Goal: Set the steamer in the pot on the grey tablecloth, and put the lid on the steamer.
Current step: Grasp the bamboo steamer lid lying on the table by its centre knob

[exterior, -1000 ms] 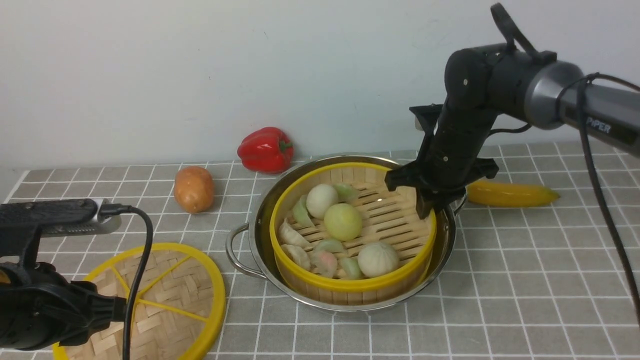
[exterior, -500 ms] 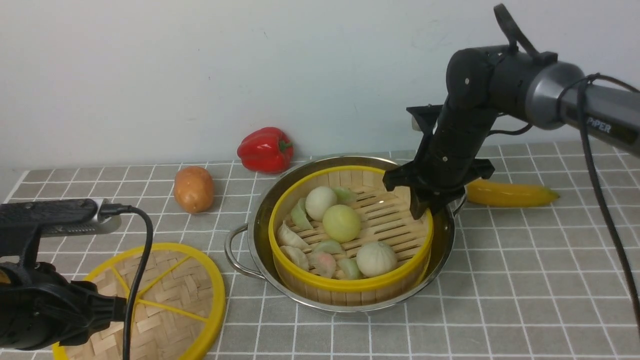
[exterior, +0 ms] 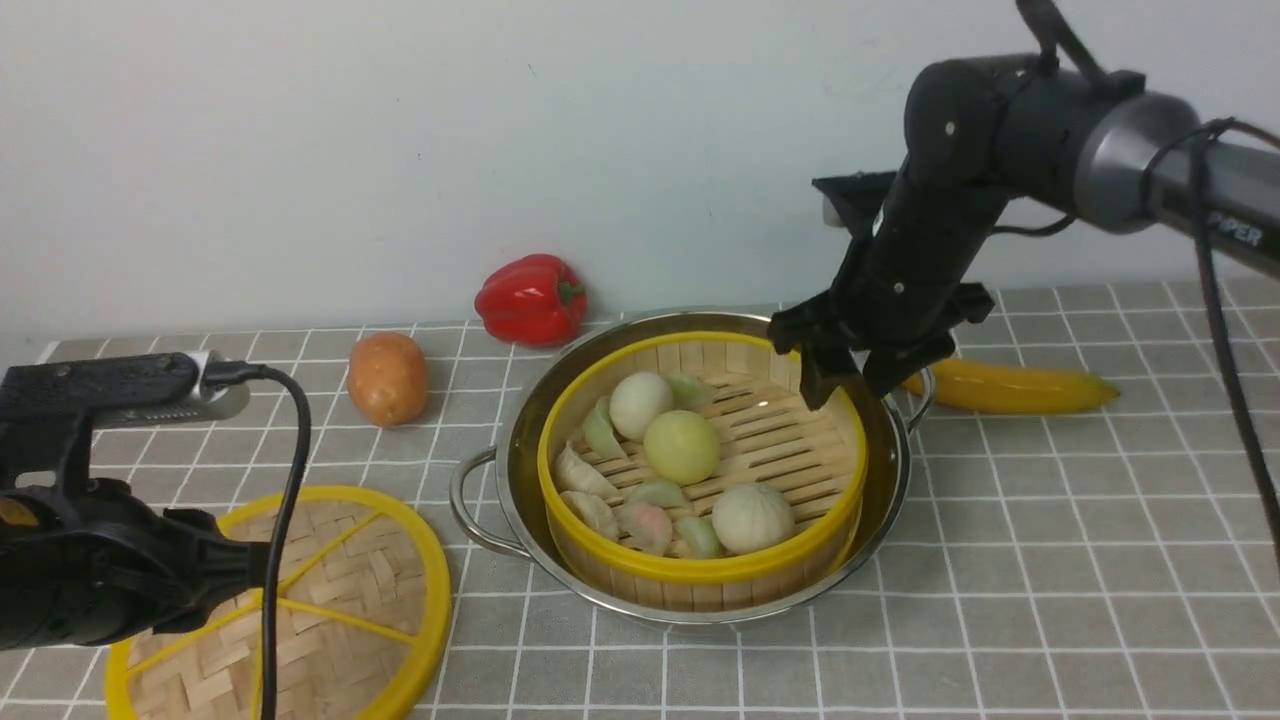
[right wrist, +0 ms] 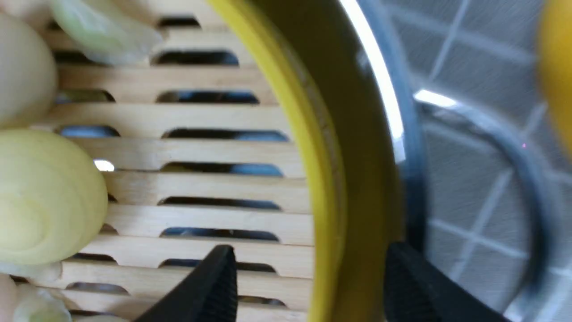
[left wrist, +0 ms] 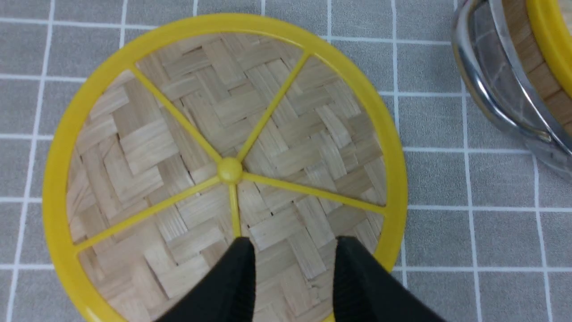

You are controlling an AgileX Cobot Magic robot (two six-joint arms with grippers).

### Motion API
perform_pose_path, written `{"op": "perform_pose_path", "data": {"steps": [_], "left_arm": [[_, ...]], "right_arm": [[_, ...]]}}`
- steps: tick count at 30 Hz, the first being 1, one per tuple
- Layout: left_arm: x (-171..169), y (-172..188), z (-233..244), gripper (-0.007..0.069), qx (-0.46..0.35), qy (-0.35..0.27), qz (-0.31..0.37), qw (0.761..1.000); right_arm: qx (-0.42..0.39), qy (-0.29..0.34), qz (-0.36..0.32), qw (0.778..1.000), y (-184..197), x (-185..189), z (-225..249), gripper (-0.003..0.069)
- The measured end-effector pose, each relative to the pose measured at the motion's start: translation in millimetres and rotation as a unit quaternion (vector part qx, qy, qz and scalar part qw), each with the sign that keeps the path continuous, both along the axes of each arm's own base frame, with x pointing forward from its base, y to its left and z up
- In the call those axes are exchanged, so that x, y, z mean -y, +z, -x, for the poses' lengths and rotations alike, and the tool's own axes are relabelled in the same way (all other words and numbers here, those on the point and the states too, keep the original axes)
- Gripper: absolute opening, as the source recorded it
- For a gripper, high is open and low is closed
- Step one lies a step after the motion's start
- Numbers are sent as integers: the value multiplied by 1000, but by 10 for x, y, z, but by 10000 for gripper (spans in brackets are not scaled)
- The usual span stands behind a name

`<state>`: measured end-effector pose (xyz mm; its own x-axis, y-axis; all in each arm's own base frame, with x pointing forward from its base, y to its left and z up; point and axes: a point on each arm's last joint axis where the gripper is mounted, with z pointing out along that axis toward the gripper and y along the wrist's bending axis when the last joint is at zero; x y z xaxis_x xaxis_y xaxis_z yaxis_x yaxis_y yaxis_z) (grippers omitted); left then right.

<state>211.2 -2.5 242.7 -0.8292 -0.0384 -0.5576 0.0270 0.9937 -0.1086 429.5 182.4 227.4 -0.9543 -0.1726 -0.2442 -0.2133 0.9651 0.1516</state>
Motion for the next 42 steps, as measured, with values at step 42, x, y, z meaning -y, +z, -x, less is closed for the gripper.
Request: {"op": "perform_pose_path", "data": {"steps": [42], "left_arm": [[-108,-834,-764,120,-111,-32,-57,992]], "right_arm": [[501,13,-295,814,3267,1666,4469,437]]}}
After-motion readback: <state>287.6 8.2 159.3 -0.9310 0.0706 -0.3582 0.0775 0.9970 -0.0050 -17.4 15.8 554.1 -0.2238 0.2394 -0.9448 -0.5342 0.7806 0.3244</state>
